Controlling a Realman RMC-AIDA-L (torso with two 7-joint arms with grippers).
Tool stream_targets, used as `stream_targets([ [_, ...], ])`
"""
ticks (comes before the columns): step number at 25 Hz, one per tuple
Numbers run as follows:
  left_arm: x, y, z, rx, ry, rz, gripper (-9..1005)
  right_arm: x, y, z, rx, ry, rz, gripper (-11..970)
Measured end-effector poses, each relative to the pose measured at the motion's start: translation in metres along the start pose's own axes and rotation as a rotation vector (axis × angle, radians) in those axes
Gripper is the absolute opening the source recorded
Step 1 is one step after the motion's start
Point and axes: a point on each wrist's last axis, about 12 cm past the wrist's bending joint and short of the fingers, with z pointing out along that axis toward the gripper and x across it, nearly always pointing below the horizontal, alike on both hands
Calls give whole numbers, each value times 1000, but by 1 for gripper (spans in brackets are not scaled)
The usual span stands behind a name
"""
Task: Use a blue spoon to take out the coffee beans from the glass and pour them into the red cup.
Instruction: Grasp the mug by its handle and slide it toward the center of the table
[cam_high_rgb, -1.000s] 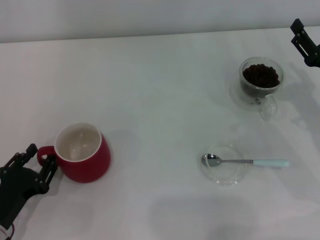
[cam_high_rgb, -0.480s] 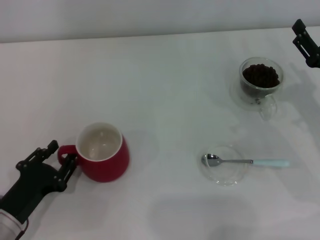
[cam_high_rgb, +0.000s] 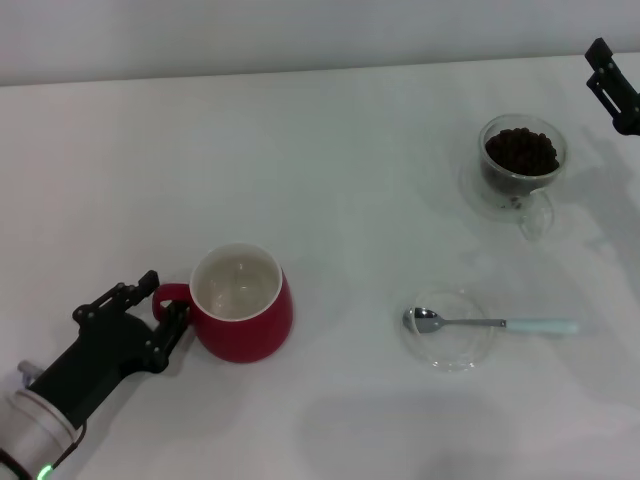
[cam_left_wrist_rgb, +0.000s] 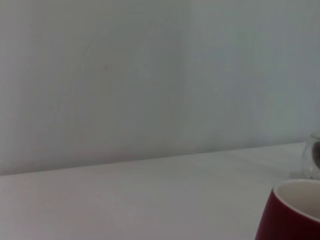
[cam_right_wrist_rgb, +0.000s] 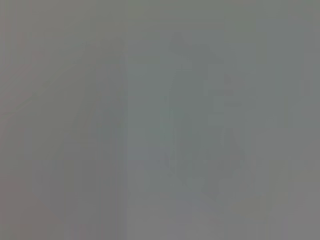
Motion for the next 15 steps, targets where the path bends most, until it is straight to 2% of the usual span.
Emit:
stream_targets([
  [5, -4, -1, 6, 14, -9, 5, 430, 0, -1, 0, 2, 4, -3, 785],
  [8, -6, -4, 10, 25, -18, 1, 221, 0, -2, -1, 4, 5, -5, 785],
  [15, -10, -9, 19, 59, -20, 5, 193, 0, -4, -4, 11, 10, -12, 785],
])
